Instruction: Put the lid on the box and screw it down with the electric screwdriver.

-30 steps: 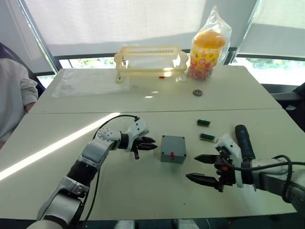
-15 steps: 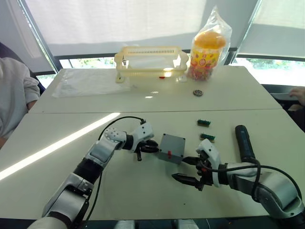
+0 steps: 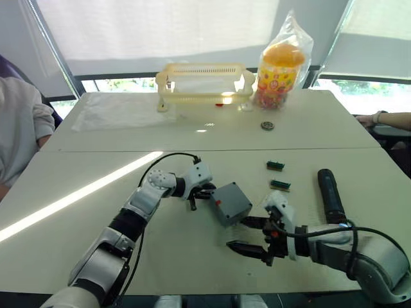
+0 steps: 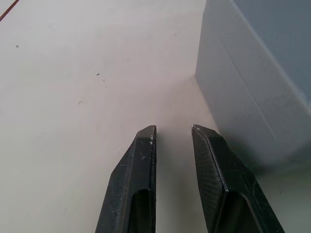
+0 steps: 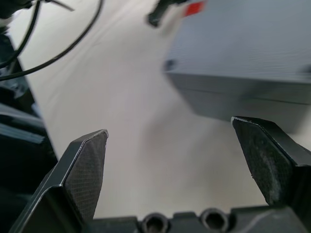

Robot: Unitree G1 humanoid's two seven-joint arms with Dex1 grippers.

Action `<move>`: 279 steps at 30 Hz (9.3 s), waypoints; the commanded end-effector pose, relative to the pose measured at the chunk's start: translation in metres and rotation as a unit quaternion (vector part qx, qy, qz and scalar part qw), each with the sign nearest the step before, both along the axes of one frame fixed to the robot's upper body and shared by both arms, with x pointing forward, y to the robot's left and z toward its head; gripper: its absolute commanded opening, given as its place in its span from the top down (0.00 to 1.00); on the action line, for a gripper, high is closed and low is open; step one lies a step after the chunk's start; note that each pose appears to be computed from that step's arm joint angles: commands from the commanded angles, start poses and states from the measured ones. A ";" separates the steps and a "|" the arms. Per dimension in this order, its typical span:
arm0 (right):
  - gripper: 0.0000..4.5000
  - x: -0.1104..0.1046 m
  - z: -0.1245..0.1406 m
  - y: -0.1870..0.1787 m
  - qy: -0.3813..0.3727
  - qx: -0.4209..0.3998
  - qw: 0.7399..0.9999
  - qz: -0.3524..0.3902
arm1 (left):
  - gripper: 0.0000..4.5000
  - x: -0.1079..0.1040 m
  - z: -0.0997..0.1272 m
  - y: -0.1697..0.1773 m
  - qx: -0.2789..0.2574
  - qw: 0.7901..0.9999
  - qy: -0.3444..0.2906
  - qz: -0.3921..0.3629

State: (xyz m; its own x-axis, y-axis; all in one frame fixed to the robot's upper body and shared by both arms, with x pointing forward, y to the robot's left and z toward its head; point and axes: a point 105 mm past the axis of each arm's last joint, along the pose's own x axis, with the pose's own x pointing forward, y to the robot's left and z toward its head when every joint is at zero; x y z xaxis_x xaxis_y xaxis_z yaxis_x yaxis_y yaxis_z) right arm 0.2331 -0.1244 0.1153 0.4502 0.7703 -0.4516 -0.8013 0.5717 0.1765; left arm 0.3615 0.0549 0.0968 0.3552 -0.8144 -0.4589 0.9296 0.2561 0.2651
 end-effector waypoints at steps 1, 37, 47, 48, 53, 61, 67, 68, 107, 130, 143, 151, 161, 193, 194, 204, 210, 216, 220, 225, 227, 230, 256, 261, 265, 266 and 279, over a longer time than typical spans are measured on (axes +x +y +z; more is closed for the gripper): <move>0.01 -0.003 0.017 -0.007 -0.023 0.008 1.000 0.011 | 0.75 -0.002 0.007 0.025 0.005 1.000 -0.001 0.024; 0.01 0.011 -0.006 0.018 -0.036 0.008 0.998 0.059 | 0.75 -0.043 0.002 0.002 -0.035 0.997 0.075 -0.010; 0.01 0.013 -0.007 0.016 -0.037 0.004 0.998 0.052 | 0.75 -0.042 0.003 0.004 -0.033 0.997 0.071 -0.008; 0.01 0.014 -0.007 0.015 -0.037 0.002 0.998 0.050 | 0.75 -0.042 0.003 0.005 -0.032 0.997 0.070 -0.007; 0.01 0.016 -0.001 0.001 -0.048 -0.009 0.998 0.029 | 0.75 -0.042 0.006 0.014 -0.031 0.997 0.065 -0.004; 0.01 0.040 0.038 -0.049 -0.108 -0.004 0.992 -0.065 | 0.75 -0.049 0.049 0.038 -0.051 0.997 0.047 -0.020; 0.01 0.084 0.049 -0.074 -0.179 -0.004 0.971 -0.160 | 0.75 -0.061 0.078 0.032 -0.058 0.996 0.027 -0.064; 0.01 0.090 0.048 -0.076 -0.185 -0.007 0.968 -0.170 | 0.75 -0.062 0.080 0.031 -0.056 0.996 0.023 -0.068; 0.65 0.113 0.005 -0.088 -0.194 -0.024 0.955 -0.225 | 0.75 -0.069 0.079 0.012 -0.044 0.995 0.015 -0.089; 0.97 0.113 0.029 -0.093 -0.221 0.005 0.942 -0.252 | 0.75 -0.067 0.066 0.015 -0.036 0.995 0.018 -0.091; 0.97 0.109 0.000 -0.087 -0.171 0.002 0.953 -0.248 | 0.75 -0.064 0.064 0.011 -0.042 0.994 0.016 -0.096; 0.92 0.110 -0.010 -0.086 -0.163 -0.013 0.954 -0.251 | 0.75 -0.063 0.064 0.009 -0.049 0.994 0.014 -0.091; 0.58 0.115 -0.001 -0.090 -0.176 -0.004 0.949 -0.263 | 0.75 -0.062 0.064 0.010 -0.046 0.995 0.013 -0.091; 0.99 0.112 0.023 -0.090 -0.226 -0.003 0.935 -0.273 | 0.75 -0.065 0.061 0.011 -0.033 0.995 0.020 -0.094; 0.99 0.111 0.026 -0.088 -0.225 0.007 0.935 -0.274 | 0.75 -0.065 0.060 0.011 -0.033 0.995 0.022 -0.094; 0.99 0.102 0.050 -0.081 -0.233 0.051 0.933 -0.271 | 0.75 -0.062 0.068 0.007 -0.041 0.994 0.008 -0.101; 0.99 0.075 0.065 -0.032 -0.210 0.092 0.961 -0.152 | 0.75 -0.061 0.076 0.000 -0.053 0.992 0.002 -0.113; 0.99 0.069 0.047 -0.005 -0.183 0.082 0.974 -0.102 | 0.75 -0.055 0.069 -0.016 -0.053 0.991 0.003 -0.125; 0.99 0.067 0.042 0.004 -0.177 0.079 0.978 -0.082 | 0.75 -0.055 0.067 -0.019 -0.050 0.990 0.003 -0.132; 0.99 0.067 0.038 0.008 -0.173 0.079 0.979 -0.074 | 0.75 -0.058 0.063 -0.015 -0.036 0.991 -0.001 -0.131; 0.99 0.068 0.036 0.009 -0.172 0.077 0.979 -0.072 | 0.75 -0.059 0.064 -0.014 -0.036 0.991 -0.001 -0.131; 0.99 0.070 0.033 0.008 -0.172 0.072 0.980 -0.072 | 0.75 -0.060 0.066 -0.012 -0.038 0.991 -0.002 -0.126; 0.22 0.073 0.037 0.001 -0.202 0.020 0.978 -0.051 | 0.75 -0.061 0.081 0.008 -0.061 0.995 0.004 -0.083; 0.22 0.069 0.081 -0.018 -0.219 0.040 0.972 -0.073 | 0.75 -0.062 0.085 0.008 -0.063 0.994 -0.001 -0.091; 0.22 0.064 0.122 -0.061 -0.193 0.040 0.973 -0.121 | 0.75 -0.066 0.100 0.002 -0.085 0.990 -0.009 -0.110; 0.22 0.063 0.125 -0.075 -0.175 0.019 0.975 -0.136 | 0.75 -0.067 0.103 0.001 -0.088 0.990 -0.013 -0.113; 0.02 0.034 0.093 -0.188 0.121 -0.180 0.930 -0.295 | 0.75 -0.107 0.102 -0.010 -0.060 0.975 -0.028 -0.211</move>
